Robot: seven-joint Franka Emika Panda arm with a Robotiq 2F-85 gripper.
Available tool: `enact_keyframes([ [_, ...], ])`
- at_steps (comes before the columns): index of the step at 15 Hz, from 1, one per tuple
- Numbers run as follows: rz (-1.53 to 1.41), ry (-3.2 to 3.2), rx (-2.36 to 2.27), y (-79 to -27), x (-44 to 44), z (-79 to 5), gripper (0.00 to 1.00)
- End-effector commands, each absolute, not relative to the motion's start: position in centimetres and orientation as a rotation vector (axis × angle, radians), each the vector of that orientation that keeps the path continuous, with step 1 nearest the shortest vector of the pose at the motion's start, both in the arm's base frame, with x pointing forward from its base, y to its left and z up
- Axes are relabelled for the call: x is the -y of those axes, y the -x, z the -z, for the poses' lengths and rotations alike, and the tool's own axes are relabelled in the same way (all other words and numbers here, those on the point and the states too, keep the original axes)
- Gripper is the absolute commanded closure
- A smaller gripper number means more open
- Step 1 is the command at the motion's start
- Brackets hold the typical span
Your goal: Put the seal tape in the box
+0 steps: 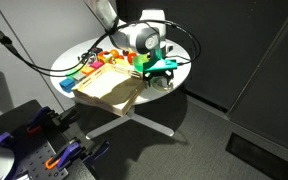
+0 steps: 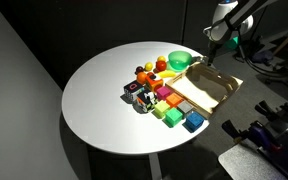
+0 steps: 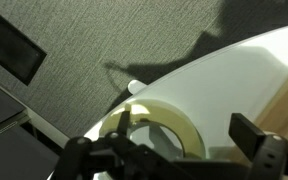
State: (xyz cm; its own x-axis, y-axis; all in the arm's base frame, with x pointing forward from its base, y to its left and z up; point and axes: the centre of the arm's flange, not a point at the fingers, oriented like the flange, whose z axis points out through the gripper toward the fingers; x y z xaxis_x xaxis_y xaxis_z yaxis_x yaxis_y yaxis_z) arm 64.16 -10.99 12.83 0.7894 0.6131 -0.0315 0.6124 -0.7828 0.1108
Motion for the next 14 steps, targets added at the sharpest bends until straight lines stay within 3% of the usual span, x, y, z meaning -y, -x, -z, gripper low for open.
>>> enact_keyframes([
  [1,-0.031,-2.830,-1.032,-65.2,11.1,-12.3,0.00],
  [14,-0.060,-2.822,-1.040,-66.4,10.0,-12.1,0.00],
])
